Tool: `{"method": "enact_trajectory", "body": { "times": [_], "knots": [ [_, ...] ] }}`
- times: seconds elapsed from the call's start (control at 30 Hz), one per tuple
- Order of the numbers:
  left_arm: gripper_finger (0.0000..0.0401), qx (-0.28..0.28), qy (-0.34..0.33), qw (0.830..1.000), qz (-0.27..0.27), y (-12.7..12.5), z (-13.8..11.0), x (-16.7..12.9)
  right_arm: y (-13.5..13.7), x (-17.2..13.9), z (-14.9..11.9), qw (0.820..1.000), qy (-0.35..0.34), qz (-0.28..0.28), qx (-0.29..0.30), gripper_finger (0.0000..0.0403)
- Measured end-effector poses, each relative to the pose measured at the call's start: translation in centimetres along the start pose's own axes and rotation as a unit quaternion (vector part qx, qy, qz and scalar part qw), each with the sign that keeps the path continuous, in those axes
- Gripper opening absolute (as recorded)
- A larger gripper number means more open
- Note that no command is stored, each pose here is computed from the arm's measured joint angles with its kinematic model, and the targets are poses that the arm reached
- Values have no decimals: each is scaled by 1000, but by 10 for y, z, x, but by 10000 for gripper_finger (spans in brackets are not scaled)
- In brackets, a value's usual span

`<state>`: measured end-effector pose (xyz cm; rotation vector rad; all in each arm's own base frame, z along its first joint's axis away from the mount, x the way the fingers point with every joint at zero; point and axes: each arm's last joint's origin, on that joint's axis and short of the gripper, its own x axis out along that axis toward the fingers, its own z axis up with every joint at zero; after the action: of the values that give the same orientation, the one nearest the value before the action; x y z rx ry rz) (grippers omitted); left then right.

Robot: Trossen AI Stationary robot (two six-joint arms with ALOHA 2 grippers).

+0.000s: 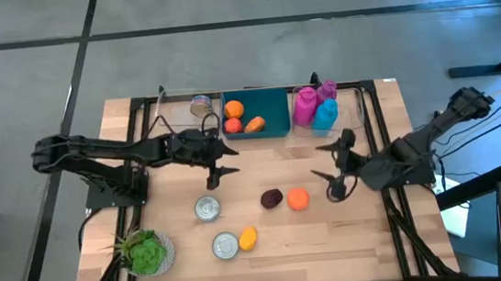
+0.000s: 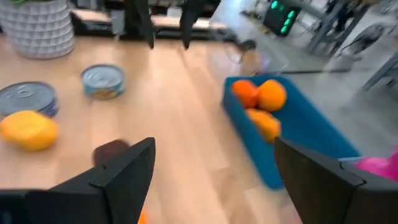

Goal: Pick & Place Food Item
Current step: Put the orange into the blue bin

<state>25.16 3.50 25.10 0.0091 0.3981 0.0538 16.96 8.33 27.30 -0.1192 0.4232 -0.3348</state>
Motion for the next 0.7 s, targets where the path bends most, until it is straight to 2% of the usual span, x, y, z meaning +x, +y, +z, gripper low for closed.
{"method": "enact_trajectory", "body": {
  "times": [0.33, 0.7],
  "knots": [
    [237, -21, 1, 999, -41, -50, 1, -1, 41, 15, -35, 996, 72, 43, 16, 323],
    [237, -42, -44, 998, -24, -88, 6, -7, 71, 36, -50, 993, 93, 70, 32, 323]
  ]
}}
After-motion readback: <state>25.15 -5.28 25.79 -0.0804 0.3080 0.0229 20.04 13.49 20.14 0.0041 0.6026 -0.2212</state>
